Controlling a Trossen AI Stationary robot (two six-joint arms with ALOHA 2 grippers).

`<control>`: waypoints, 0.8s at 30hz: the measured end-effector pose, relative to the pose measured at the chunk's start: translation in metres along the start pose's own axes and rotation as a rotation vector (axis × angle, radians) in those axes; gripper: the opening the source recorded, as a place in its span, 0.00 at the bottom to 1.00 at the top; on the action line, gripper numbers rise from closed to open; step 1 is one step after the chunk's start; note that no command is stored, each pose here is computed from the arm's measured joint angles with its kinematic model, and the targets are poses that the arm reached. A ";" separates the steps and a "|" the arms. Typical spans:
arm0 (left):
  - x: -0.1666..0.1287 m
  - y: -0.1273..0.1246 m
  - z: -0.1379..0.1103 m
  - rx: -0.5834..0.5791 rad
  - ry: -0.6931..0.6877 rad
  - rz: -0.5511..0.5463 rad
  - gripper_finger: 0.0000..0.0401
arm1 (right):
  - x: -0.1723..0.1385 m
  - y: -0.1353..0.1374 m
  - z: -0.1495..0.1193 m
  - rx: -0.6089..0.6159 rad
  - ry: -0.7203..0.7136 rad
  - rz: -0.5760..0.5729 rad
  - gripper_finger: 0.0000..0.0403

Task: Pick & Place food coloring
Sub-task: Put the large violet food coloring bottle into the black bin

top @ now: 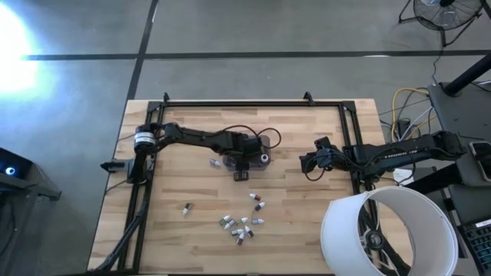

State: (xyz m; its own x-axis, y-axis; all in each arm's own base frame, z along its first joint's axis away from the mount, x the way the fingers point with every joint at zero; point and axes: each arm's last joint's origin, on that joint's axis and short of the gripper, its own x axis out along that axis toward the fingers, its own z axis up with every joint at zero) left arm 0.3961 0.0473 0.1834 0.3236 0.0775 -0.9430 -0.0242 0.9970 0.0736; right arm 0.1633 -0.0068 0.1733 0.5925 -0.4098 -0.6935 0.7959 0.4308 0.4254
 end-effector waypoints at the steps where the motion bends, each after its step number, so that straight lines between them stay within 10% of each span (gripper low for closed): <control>1: 0.000 0.000 -0.001 0.000 0.005 0.005 0.22 | 0.000 0.000 0.000 0.000 0.000 0.000 0.55; 24: 0.006 0.004 -0.021 0.064 0.171 0.129 0.30 | 0.005 -0.010 -0.008 0.027 0.015 -0.031 0.55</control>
State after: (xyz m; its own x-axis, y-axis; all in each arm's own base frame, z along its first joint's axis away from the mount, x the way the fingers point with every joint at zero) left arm 0.3783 0.0522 0.1712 0.1566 0.2091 -0.9653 0.0071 0.9771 0.2128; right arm 0.1575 -0.0070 0.1613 0.5660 -0.4106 -0.7149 0.8169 0.3964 0.4191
